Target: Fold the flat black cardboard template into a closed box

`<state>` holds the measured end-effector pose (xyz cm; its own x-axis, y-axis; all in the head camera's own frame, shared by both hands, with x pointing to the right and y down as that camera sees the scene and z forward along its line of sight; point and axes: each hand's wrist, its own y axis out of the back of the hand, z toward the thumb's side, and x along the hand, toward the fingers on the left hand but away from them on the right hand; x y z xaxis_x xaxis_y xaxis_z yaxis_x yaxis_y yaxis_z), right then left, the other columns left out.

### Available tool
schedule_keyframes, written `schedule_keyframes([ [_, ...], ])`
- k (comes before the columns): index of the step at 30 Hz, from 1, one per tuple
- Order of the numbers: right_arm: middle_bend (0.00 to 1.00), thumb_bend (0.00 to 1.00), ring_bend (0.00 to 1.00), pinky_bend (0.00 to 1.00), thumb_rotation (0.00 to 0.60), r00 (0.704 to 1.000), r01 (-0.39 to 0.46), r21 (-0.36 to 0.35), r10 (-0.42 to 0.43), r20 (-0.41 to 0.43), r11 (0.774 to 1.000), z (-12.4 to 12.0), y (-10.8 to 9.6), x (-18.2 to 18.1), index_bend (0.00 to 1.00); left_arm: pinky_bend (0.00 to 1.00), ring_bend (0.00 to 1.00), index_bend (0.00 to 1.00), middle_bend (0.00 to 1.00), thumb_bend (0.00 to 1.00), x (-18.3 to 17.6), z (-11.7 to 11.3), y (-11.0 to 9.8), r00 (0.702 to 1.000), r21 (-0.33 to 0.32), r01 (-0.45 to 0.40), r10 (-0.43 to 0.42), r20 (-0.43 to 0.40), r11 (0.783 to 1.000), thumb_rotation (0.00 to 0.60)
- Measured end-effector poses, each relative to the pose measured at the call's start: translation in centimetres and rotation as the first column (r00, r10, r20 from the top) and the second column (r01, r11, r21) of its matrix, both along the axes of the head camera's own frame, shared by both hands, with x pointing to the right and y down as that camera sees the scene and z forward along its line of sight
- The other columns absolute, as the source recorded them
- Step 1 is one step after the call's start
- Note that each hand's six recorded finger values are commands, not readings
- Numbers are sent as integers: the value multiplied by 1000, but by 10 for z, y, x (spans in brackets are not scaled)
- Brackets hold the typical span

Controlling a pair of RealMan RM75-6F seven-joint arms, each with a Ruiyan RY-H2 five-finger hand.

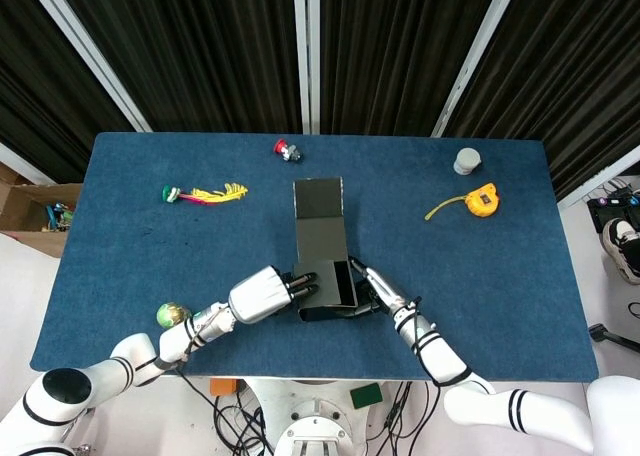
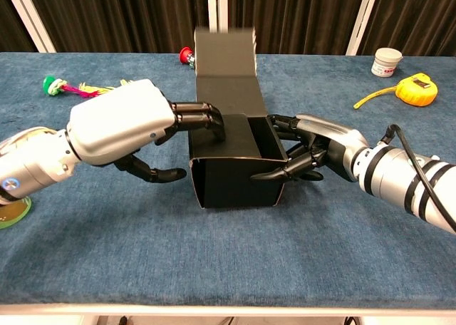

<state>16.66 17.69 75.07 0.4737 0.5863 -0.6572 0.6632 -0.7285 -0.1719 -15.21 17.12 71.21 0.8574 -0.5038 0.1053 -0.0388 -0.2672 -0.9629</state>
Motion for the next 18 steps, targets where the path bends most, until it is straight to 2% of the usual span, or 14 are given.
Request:
schedule_keyframes([
  [7,411,433,754,1000,600,1000,15,20,-15,-17,1000,3,4,3,321,1000,680,335,307,231,1,6,8,999,4,-27,27,27,1000,600],
  [18,401,433,754,1000,600,999,33,45,-32,-16,998,1,5,1,309,1000,682,382,377,231,2,-2,12,998,30,-55,55,18,998,600],
])
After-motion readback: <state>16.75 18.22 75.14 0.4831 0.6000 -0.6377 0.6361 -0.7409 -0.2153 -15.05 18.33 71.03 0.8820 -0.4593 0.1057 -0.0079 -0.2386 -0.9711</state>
